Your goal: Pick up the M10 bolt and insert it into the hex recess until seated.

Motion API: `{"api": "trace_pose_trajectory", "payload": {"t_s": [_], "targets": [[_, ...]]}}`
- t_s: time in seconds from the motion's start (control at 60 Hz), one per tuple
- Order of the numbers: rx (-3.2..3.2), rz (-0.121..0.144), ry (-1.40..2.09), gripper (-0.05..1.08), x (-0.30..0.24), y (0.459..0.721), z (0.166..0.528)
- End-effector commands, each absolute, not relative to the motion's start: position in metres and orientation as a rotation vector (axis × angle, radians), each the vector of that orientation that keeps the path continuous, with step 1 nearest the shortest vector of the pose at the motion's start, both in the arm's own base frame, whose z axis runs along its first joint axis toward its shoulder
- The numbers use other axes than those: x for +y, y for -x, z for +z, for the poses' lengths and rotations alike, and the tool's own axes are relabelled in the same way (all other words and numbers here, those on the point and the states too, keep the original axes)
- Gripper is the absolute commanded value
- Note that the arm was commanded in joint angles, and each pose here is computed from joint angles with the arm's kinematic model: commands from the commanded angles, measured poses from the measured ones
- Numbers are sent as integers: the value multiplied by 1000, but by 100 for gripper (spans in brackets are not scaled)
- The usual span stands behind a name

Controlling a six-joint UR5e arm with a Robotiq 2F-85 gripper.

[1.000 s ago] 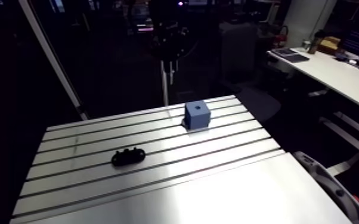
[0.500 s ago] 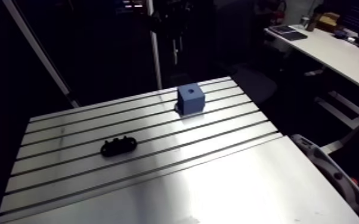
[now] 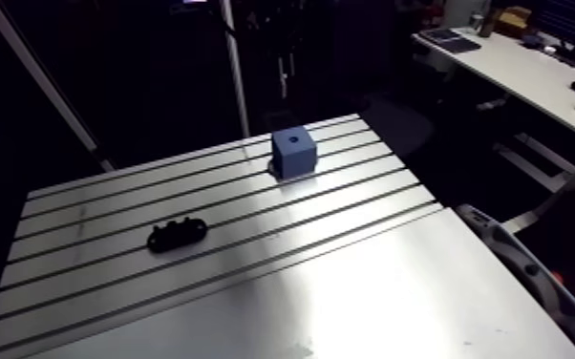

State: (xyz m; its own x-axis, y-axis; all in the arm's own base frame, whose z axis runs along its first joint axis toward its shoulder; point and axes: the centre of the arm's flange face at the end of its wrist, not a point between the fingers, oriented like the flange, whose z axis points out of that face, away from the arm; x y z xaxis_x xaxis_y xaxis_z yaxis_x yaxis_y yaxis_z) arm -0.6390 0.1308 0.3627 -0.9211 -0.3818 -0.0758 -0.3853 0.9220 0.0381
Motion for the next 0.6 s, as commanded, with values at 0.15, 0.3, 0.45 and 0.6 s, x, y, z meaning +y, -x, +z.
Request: {"api": "trace_pose_trajectory", "payload": {"t_s": [0.15,0.3,0.45,0.6], "targets": [[3009,71,584,87,143,637,356],[3002,59,573,87,146,637,349],[2996,49,563,87,145,635,343],[2999,51,556,87,146,636,336]]}}
